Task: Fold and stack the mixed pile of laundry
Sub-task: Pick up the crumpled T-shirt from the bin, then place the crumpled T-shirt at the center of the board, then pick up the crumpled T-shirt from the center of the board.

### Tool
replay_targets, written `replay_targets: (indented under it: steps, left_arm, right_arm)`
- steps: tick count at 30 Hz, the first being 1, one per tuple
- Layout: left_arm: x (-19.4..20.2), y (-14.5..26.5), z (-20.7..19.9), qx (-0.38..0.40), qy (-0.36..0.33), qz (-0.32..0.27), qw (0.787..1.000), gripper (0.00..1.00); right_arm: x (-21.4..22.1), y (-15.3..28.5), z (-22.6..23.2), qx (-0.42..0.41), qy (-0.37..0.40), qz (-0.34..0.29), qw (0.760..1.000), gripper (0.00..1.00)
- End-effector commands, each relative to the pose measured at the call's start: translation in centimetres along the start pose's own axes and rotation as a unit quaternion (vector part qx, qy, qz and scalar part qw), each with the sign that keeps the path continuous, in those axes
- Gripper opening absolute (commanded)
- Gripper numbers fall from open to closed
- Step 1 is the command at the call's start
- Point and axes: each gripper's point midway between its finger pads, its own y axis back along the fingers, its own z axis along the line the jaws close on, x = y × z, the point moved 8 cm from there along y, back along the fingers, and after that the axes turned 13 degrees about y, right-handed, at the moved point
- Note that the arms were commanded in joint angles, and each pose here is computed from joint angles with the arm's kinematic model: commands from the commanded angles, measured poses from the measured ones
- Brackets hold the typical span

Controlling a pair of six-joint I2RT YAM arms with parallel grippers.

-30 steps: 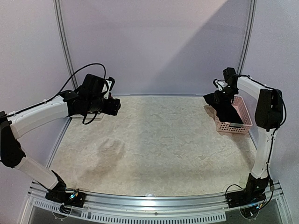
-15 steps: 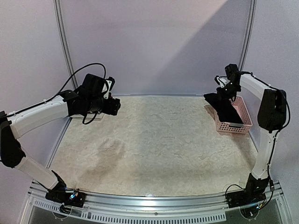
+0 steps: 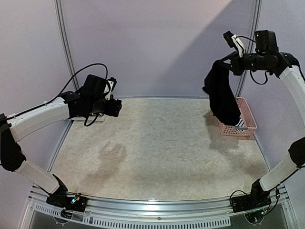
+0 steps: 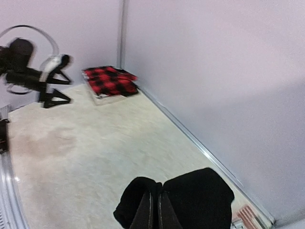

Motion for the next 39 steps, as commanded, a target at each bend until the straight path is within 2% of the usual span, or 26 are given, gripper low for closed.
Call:
replay_targets:
  steps: [1,6,8,11,14,15,16,18,20,22,24,27,29,30,31,32,36,39]
  left_arm:
    - [-0.9,0.9,-0.2,-0.007,-0.014,-0.022,1.000,0.86]
    - [-1.6,1.5,-0.3,-0.002,-0.014,-0.031,0.999,0.86]
    - [-1.8,1.6,-0.4,0.001,-0.015,-0.029,0.999,0.85]
    - [-1.8,1.9,-0.3,0.002,-0.012,-0.025,1.000,0.85]
    - [-1.3,2.3,0.0,0.003,-0.007,-0.020,1.000,0.85]
    - [-1.1,2.5,0.1,0.004,-0.007,-0.019,1.000,0.85]
    - [-1.2,3.0,0.2,0.005,-0.006,-0.020,1.000,0.85]
    - [-1.1,3.7,0.5,0.006,-0.006,-0.020,1.000,0.85]
    - [-1.0,4.5,0.7,0.012,-0.009,-0.016,1.000,0.85]
    - [-0.6,5.0,0.5,0.032,-0.014,0.006,0.999,0.85]
    - [0.1,5.6,0.0,0.066,-0.017,0.042,0.997,0.81]
    - [1.8,6.9,-1.8,0.133,-0.022,0.089,0.987,0.77]
    - [3.2,8.3,-3.4,0.182,-0.044,0.113,0.976,0.74]
    - [3.9,9.0,-4.2,0.200,-0.060,0.124,0.970,0.74]
    - [5.0,9.8,-5.4,0.224,-0.087,0.144,0.960,0.73]
    - [5.8,10.4,-6.3,0.240,-0.108,0.157,0.952,0.71]
    - [10.1,11.9,-9.6,0.276,-0.201,0.233,0.910,0.58]
    - [13.3,12.7,-11.8,0.279,-0.259,0.281,0.881,0.54]
  right_arm:
    - [-5.5,2.7,6.0,-0.135,0.076,-0.117,0.981,0.00]
    - [-10.8,6.2,6.0,-0.166,0.048,-0.230,0.958,0.00]
    - [-12.0,6.6,5.6,-0.166,0.031,-0.245,0.955,0.00]
    - [-11.0,4.1,4.1,-0.147,0.002,-0.218,0.965,0.00]
    - [-6.5,-1.1,1.7,-0.138,-0.043,-0.161,0.976,0.00]
    - [-2.9,-3.7,0.9,-0.135,-0.080,-0.129,0.979,0.00]
    - [-0.5,-5.0,-0.3,-0.118,-0.103,-0.124,0.980,0.00]
    - [5.3,-6.0,-3.0,-0.048,-0.166,-0.090,0.981,0.00]
    - [10.6,-6.6,-5.2,0.033,-0.224,-0.020,0.974,0.03]
    - [15.0,-6.9,-6.3,0.069,-0.254,0.052,0.963,0.27]
    - [17.4,-7.1,-5.4,0.058,-0.248,0.101,0.962,0.40]
    - [17.7,-5.3,-2.3,0.005,-0.190,0.116,0.975,0.55]
    - [17.5,-3.7,0.3,-0.053,-0.155,0.115,0.980,0.57]
    - [17.3,-2.6,1.8,-0.084,-0.113,0.113,0.984,0.57]
    - [18.4,-1.9,3.9,-0.126,-0.106,0.135,0.977,0.57]
    - [18.8,-1.3,5.5,-0.153,-0.057,0.142,0.976,0.55]
    - [23.9,0.1,11.9,-0.239,0.104,0.247,0.933,0.49]
    - [27.5,1.3,14.2,-0.259,0.198,0.316,0.891,0.47]
